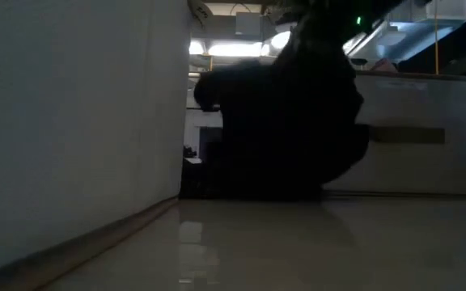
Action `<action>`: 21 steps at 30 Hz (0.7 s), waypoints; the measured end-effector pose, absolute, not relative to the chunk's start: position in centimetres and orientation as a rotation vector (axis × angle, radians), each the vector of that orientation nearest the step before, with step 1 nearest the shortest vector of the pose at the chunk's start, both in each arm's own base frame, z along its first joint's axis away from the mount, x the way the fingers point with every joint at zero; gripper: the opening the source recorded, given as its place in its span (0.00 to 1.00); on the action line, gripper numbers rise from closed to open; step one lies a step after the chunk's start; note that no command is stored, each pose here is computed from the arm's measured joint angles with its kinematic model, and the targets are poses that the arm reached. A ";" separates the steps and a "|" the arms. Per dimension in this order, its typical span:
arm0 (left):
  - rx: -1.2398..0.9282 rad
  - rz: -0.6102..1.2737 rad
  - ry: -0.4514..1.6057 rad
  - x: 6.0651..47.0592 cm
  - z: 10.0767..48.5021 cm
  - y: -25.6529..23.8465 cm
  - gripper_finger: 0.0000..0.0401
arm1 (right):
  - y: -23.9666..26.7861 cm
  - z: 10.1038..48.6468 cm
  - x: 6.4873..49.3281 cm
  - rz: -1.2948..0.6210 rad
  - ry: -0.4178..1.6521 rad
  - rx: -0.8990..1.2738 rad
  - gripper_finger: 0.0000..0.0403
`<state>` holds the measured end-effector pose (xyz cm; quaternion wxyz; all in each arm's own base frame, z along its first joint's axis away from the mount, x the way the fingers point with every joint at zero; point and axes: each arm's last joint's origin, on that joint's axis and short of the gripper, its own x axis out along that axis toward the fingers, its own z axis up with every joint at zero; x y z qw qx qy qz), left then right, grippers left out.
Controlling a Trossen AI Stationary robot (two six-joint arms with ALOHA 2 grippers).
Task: Sort clothes
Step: Put the black stocking into the left laundry organizer
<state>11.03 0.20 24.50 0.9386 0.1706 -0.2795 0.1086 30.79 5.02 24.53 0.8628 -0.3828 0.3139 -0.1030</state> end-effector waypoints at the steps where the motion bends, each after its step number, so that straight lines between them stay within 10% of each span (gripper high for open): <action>1: 0.349 0.222 -0.570 11.0 24.5 0.2 0.08 | 4.9 25.2 30.5 -0.228 0.644 -0.812 0.07; 21: 0.349 0.222 -0.571 11.0 24.5 0.2 0.08 | 5.1 40.7 30.6 -0.301 0.256 -1.010 0.07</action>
